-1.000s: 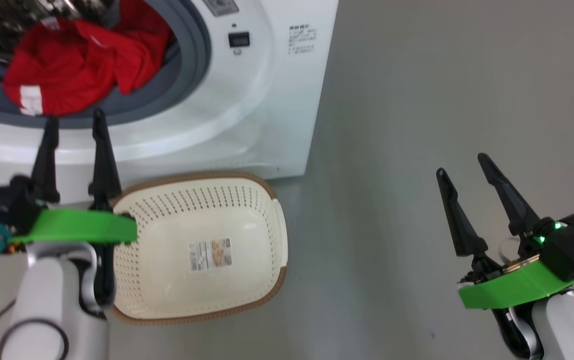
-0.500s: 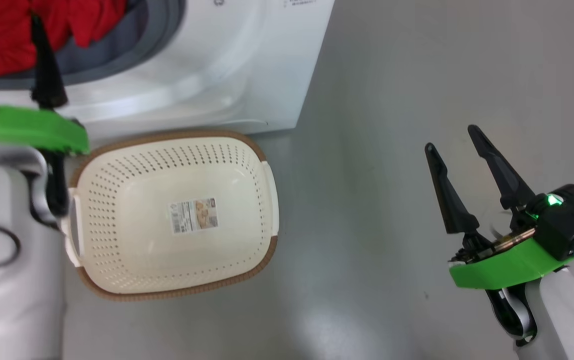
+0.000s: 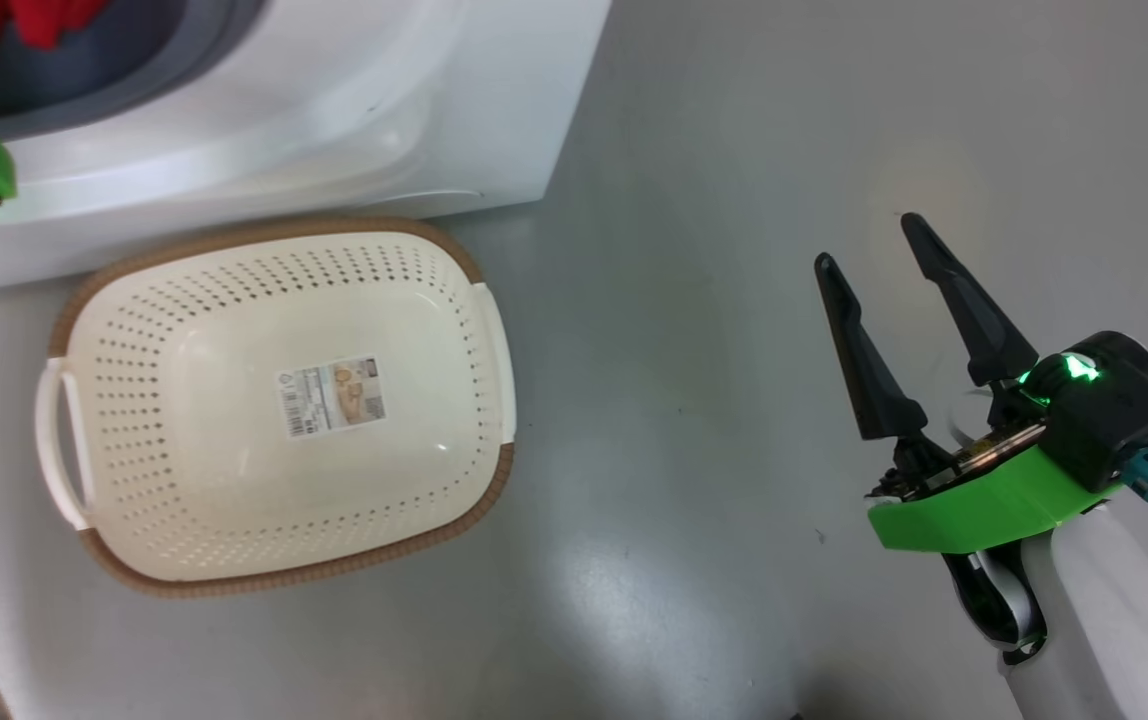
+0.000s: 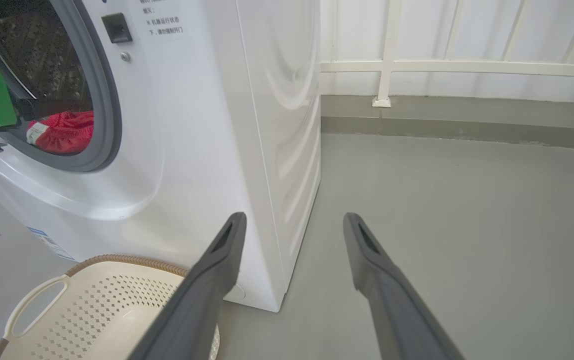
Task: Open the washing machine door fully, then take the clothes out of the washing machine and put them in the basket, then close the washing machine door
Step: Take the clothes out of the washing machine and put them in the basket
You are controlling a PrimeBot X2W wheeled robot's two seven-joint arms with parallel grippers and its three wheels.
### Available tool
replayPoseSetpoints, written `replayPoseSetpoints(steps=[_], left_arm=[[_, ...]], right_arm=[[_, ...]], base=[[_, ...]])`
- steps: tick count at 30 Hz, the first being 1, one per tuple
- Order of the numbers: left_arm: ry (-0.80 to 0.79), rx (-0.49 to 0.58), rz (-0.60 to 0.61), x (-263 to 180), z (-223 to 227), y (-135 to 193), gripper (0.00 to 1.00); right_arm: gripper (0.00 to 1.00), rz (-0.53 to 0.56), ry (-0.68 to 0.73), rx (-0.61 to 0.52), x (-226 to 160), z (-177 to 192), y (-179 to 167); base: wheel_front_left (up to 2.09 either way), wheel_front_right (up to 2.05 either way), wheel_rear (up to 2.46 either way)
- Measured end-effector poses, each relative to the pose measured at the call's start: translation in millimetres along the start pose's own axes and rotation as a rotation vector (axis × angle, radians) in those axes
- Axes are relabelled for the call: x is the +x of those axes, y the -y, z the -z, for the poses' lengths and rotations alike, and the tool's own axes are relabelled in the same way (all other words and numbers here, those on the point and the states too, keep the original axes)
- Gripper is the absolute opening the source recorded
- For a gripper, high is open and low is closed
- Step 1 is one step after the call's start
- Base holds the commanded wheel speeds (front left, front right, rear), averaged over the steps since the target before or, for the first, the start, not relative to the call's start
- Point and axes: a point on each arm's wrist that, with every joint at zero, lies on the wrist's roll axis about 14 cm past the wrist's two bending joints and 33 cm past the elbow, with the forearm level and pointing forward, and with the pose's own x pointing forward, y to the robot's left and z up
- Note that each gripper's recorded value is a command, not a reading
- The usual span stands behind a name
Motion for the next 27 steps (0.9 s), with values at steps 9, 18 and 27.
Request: replayPoseSetpoints(steps=[9,18,27], left_arm=[[-0.201,0.127,0.005,17.2,30.5,-6.9,1.00],[-0.346,0.234,-0.028,22.9,54.1,-16.4,1.00],[-0.274,0.227,0.000,29.5,38.0,-5.7,0.00]], right_arm=[[1.00,0.020,-0.025,0.028,-2.6,8.4,4.8],[1.00,0.029,-0.053,0.039,-7.8,16.2,6.5],[1.00,0.028,-0.058,0.045,-4.9,18.8,6.7]], base=[[0.00,0.00,0.00],[0.00,0.00,0.00],[0.00,0.00,0.00]])
